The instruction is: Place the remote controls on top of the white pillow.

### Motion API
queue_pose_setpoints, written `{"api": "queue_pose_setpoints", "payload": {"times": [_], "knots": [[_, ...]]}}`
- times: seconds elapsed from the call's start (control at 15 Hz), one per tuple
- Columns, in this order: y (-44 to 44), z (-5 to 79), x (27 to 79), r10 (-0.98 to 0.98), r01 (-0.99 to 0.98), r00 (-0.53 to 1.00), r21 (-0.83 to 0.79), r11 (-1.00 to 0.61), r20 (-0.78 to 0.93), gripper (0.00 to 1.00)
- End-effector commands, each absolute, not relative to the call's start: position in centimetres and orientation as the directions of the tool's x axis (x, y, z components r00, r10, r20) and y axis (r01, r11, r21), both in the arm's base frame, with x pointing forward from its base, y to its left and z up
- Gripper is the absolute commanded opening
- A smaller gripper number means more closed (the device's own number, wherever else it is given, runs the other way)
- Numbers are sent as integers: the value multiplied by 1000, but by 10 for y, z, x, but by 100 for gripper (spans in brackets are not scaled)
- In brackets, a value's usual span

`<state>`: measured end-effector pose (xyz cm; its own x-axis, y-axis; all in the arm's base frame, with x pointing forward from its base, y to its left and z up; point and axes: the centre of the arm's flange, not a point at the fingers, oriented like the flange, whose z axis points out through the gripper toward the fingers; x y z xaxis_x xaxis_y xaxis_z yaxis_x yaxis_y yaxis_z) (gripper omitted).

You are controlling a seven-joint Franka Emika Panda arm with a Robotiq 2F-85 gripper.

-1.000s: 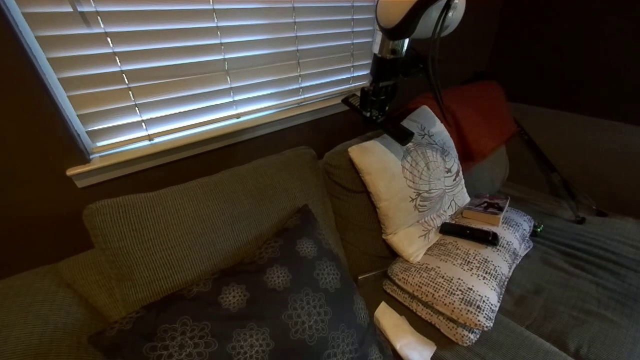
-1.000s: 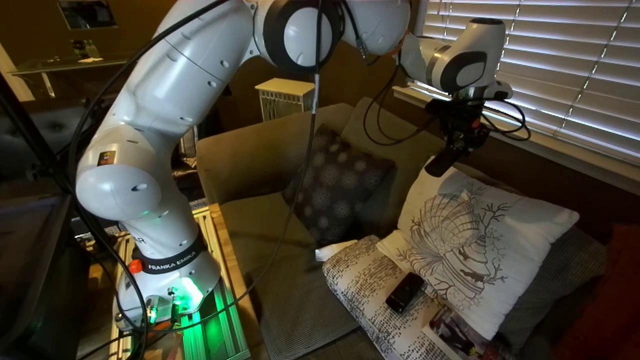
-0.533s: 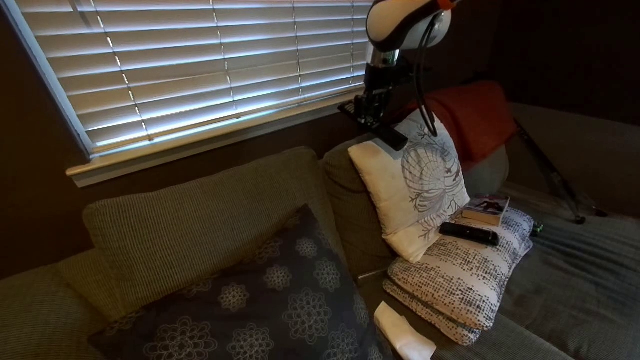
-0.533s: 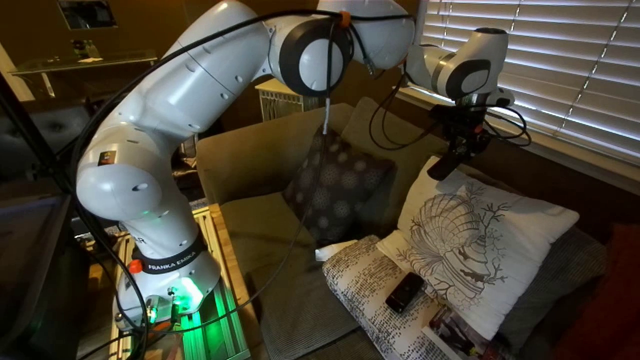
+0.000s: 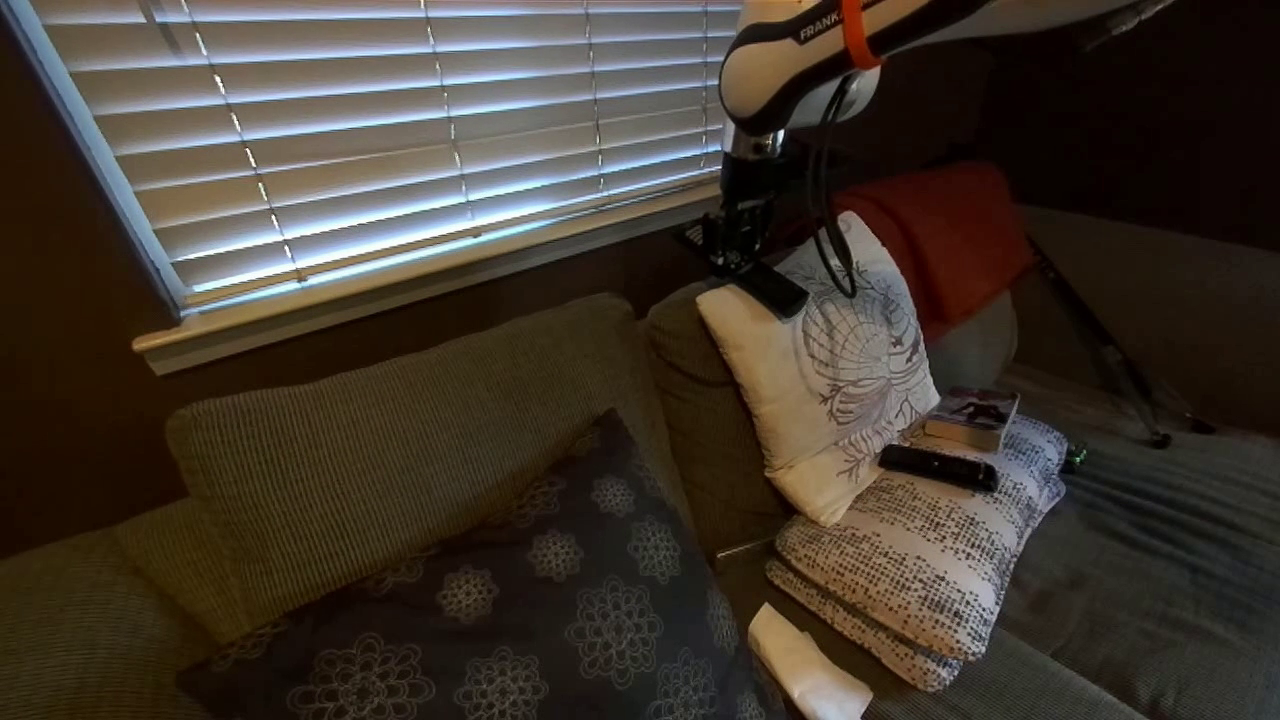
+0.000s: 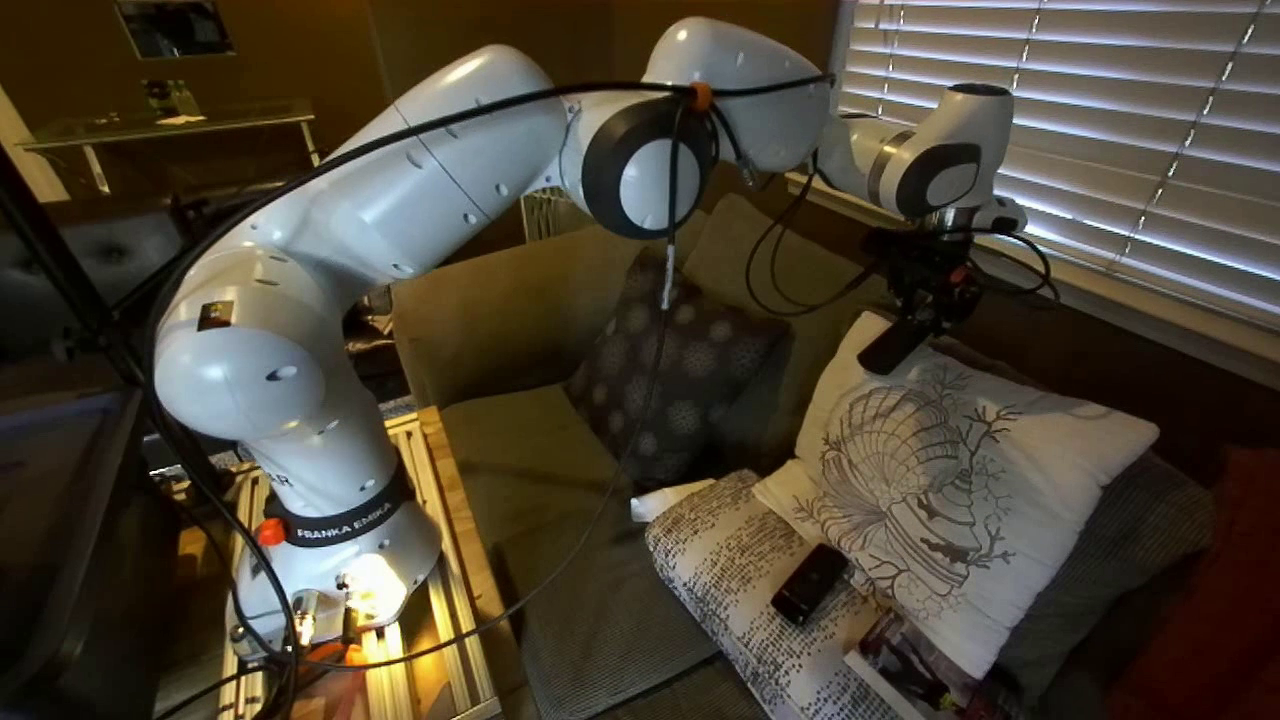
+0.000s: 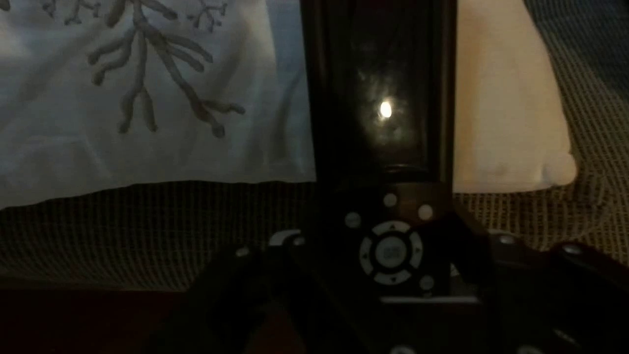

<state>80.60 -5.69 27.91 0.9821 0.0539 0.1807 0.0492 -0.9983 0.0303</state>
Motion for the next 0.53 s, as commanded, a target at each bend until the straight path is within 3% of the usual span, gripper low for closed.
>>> {"api": "queue_pose_setpoints", "payload": {"times": [0.0, 0.27, 0.33, 0.47], "knots": [[-58, 278, 839, 39, 29, 984, 58, -998, 175, 37], [-57, 271, 839, 43, 32, 985, 68, -997, 169, 37], [-57, 270, 839, 43, 32, 985, 69, -997, 169, 41], [-55, 268, 838, 49, 36, 984, 77, -996, 170, 80]]}}
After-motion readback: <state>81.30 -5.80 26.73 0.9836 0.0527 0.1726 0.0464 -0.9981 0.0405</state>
